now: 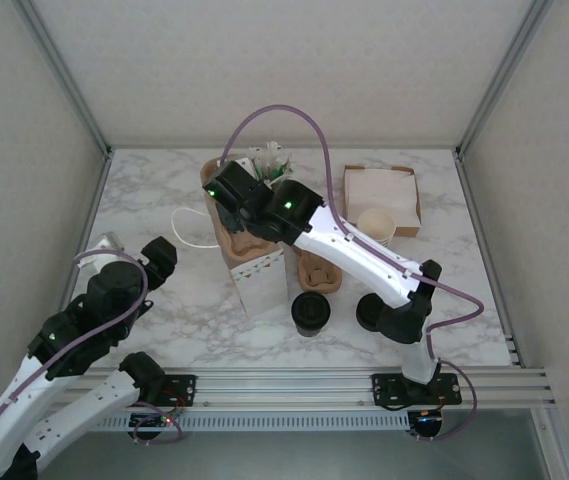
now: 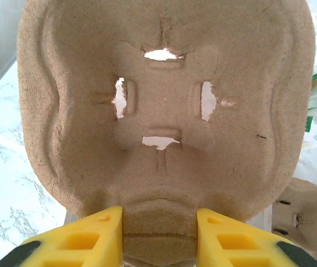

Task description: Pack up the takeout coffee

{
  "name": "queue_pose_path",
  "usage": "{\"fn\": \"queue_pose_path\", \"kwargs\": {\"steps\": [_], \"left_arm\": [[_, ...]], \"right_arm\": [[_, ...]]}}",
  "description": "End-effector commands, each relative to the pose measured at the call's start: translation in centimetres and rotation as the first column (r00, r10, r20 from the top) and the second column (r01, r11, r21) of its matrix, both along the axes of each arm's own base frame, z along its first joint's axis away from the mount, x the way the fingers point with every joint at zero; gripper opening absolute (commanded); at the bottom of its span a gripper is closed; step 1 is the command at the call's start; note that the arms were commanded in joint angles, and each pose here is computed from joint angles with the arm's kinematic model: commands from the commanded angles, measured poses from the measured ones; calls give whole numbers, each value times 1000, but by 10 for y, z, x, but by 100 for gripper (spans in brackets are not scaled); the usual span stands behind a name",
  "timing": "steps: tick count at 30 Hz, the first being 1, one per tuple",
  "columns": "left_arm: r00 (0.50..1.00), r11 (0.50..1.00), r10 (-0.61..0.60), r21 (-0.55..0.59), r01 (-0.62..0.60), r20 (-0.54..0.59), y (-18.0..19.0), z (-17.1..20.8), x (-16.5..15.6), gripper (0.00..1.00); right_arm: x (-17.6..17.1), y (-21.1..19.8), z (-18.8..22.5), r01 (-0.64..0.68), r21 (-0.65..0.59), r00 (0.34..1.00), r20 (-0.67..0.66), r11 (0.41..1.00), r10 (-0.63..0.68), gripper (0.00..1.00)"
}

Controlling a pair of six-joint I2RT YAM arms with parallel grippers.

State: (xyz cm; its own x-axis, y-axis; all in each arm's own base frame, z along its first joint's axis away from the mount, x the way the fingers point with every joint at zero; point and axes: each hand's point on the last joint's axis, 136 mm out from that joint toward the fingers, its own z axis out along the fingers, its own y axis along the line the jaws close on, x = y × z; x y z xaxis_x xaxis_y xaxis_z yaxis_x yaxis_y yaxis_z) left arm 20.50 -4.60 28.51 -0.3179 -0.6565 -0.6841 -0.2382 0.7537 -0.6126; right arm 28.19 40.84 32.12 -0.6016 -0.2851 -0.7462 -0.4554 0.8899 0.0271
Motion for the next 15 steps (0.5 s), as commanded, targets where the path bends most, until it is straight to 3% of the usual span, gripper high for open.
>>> {"fn": "queue_pose_path", "kwargs": {"steps": [1, 8, 15], "left_arm": [[999, 999, 38, -11, -38, 25, 5, 11, 1, 90], [999, 1000, 29, 11, -29, 31, -1, 19, 9, 95], [999, 998, 24, 65, -22, -36, -11, 20, 22, 97]], "right_arm": [[-3, -7, -6, 26, -41, 1000, 9, 999, -25, 34], [-5, -13, -16, 33, -79, 999, -8, 996, -33, 34], [-10, -12, -27, 17, -98, 999, -42, 995, -21, 33]]}}
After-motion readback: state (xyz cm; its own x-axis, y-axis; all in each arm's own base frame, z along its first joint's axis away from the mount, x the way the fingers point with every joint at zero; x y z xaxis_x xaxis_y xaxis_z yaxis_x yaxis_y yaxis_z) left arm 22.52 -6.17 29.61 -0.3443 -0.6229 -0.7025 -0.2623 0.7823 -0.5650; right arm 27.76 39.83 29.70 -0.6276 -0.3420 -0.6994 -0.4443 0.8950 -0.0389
